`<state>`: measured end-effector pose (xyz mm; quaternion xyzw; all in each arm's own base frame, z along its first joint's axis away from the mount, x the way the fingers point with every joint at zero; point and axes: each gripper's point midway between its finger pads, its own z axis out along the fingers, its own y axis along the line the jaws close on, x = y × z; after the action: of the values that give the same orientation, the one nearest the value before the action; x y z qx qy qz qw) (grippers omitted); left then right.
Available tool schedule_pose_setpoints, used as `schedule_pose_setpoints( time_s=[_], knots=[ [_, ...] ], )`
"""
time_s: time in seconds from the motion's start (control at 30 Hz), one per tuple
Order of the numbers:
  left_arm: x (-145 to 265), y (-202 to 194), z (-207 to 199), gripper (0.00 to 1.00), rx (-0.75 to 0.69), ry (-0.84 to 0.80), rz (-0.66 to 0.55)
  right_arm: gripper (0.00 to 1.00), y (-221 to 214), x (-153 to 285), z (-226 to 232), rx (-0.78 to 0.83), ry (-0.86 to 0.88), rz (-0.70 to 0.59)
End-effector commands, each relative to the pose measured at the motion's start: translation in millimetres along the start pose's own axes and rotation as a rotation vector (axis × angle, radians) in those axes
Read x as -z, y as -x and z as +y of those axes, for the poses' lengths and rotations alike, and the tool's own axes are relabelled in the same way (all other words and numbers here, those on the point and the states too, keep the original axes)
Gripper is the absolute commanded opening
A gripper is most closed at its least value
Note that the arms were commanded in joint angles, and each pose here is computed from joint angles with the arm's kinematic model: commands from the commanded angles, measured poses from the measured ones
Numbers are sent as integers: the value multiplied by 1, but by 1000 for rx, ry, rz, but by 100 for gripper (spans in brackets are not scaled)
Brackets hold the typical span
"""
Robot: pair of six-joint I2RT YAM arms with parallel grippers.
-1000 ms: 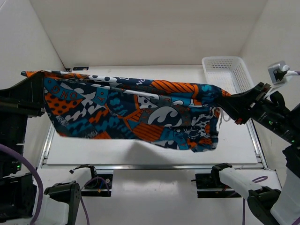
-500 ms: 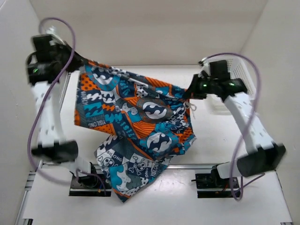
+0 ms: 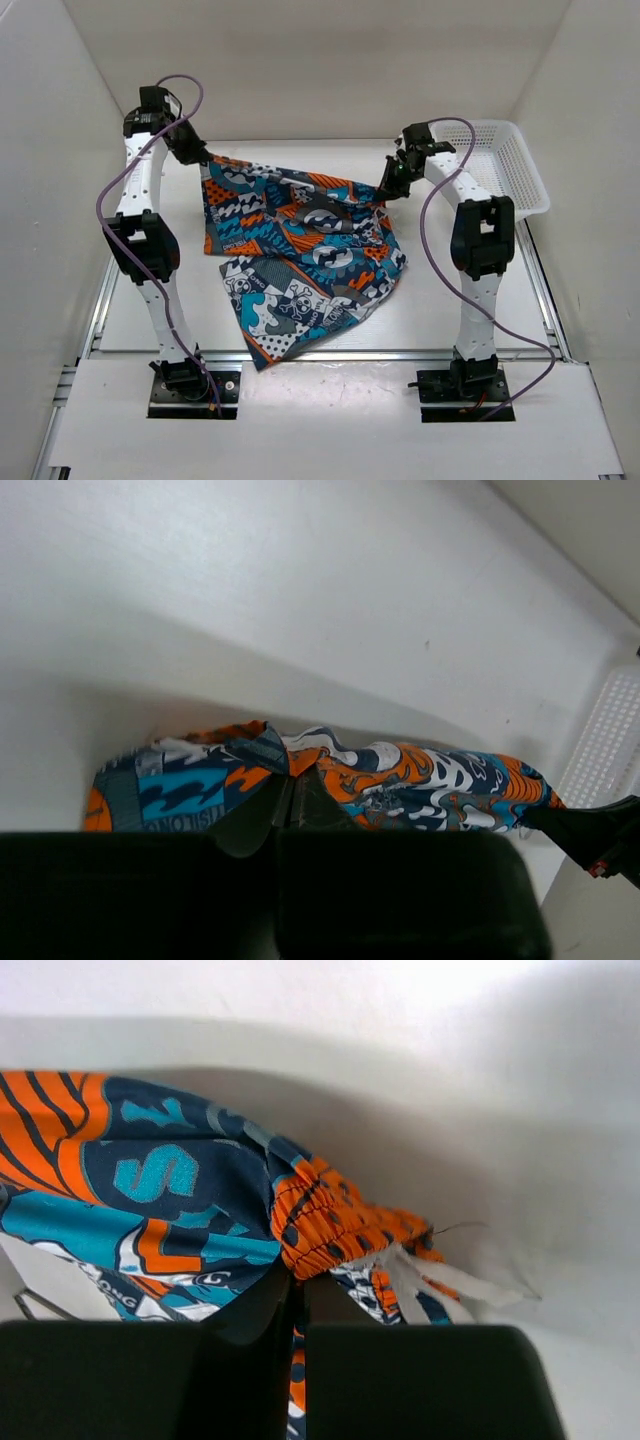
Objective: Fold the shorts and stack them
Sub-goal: Fold the shorts
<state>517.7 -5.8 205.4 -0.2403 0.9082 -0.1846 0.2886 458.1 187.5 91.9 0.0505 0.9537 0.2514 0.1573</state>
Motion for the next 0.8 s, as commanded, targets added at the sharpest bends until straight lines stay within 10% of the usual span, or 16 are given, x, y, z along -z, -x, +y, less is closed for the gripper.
schedule_pose_setpoints(
  time_s=[0.0, 0.4, 0.77],
  knots=[
    [30, 64, -6, 10, -59, 10, -236, 0, 44, 20, -3, -6, -6, -107],
    [92, 6, -12, 10, -75, 6, -209, 0, 16, 83, 15, 46, 19, -154],
    [135, -182, 36, 10, -24, -2, -24, 0, -82, 113, -40, 4, -146, -119]
  ],
)
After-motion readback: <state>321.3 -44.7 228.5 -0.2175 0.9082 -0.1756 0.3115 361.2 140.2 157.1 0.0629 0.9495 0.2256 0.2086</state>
